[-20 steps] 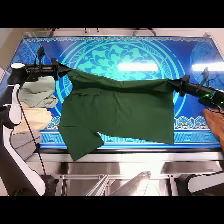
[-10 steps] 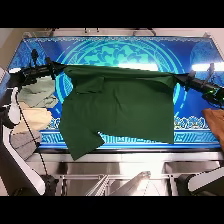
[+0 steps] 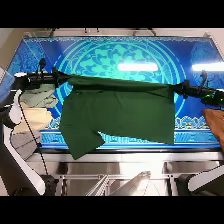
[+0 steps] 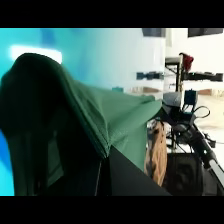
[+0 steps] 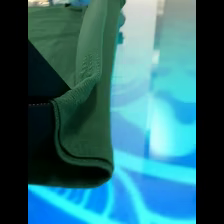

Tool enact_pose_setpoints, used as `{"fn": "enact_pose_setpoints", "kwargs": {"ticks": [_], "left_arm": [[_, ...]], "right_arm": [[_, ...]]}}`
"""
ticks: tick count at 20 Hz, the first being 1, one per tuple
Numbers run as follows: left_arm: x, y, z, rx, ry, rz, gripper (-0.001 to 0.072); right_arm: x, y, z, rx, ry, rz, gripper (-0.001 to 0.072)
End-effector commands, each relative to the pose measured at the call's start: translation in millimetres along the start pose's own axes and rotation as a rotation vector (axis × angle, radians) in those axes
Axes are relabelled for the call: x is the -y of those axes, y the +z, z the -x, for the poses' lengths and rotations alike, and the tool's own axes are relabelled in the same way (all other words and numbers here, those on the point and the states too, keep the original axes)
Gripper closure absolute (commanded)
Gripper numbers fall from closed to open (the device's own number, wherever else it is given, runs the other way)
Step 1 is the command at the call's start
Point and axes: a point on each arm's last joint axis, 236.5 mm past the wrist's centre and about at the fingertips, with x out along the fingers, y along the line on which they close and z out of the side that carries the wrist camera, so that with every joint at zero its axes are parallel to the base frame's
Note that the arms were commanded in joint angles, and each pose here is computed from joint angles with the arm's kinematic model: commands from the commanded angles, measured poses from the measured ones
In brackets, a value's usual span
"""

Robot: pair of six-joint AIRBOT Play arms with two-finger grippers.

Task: Fold the shirts.

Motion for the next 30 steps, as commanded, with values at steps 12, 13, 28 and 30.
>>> {"fn": "enact_pose_setpoints", "kwargs": {"ticks": [12,13,28,30], "left_arm": [[-35,-79,-7,-0.326,0.2,0.126,0.0455],[-31,-77,-8,-0.318,0.184,0.124,0.0434],[14,-122,99,-0.314,0.331,0.074,0.0438],[4,-135,118,-0.25,0.405,0.082,0.0437]], "right_arm": [[27,-22,11,-0.118,-0.125,0.03,0.0522],[28,-25,14,-0.146,-0.146,0.039,0.0522],[27,-207,106,-0.503,-0.475,-0.186,0.047],[34,-244,110,-0.452,-0.523,-0.203,0.0456]]}}
